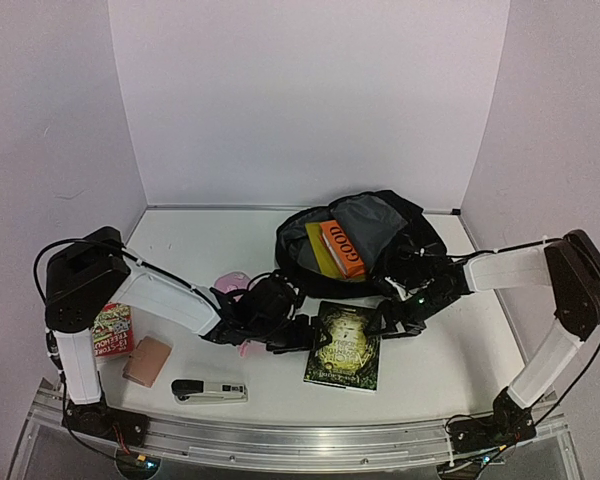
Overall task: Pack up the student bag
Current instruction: Pick up the book from the center of the board.
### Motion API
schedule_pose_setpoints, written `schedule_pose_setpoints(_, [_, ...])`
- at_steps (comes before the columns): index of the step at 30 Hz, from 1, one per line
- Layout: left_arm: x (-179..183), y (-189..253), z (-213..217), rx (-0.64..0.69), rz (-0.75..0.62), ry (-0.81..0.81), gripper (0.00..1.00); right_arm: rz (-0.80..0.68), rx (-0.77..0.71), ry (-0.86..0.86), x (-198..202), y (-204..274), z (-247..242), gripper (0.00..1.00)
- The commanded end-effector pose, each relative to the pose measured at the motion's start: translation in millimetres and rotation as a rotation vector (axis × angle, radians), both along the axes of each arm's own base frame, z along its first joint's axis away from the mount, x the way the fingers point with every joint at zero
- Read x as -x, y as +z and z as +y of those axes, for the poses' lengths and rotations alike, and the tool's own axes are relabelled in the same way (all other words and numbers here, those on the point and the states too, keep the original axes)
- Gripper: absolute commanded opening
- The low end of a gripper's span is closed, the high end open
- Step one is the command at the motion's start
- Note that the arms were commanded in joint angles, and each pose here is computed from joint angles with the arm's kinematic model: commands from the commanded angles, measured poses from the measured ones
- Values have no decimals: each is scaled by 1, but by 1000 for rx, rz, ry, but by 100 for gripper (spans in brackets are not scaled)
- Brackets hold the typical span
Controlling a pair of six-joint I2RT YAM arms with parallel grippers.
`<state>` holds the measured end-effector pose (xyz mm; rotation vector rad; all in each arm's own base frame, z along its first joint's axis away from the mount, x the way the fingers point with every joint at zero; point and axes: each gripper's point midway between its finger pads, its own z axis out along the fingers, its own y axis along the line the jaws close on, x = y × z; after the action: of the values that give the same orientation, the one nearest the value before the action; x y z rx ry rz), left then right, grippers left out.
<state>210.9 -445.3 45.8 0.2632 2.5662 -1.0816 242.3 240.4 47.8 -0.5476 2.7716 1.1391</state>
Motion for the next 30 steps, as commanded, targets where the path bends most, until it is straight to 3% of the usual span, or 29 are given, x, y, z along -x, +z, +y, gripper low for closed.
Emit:
schedule_pose_setpoints(1, [-5,0,-10,63,59,-3,75,82,-22,18,8,-14,3,75])
schedule_pose_setpoints(10, [18,48,-45,265,-43,-208,49,144,-84,44,11,-16,13,63])
schedule_pose_setpoints(15, [22,74,-44,328,-123,-220,29,130,-91,43,12,-10,13,60])
schedule_pose_setpoints(20, [23,82,-41,351,-142,-211,19,122,-92,40,11,-8,12,60])
schedule_pose_setpoints(24, [24,83,-42,363,-131,-211,18,124,-102,39,11,-7,12,59])
schedule_pose_setpoints(27, [24,77,-45,388,-97,-205,33,127,-113,44,11,-5,13,59])
schedule_pose_setpoints(30, [20,72,-45,423,-61,-189,35,127,-117,45,11,-4,13,59])
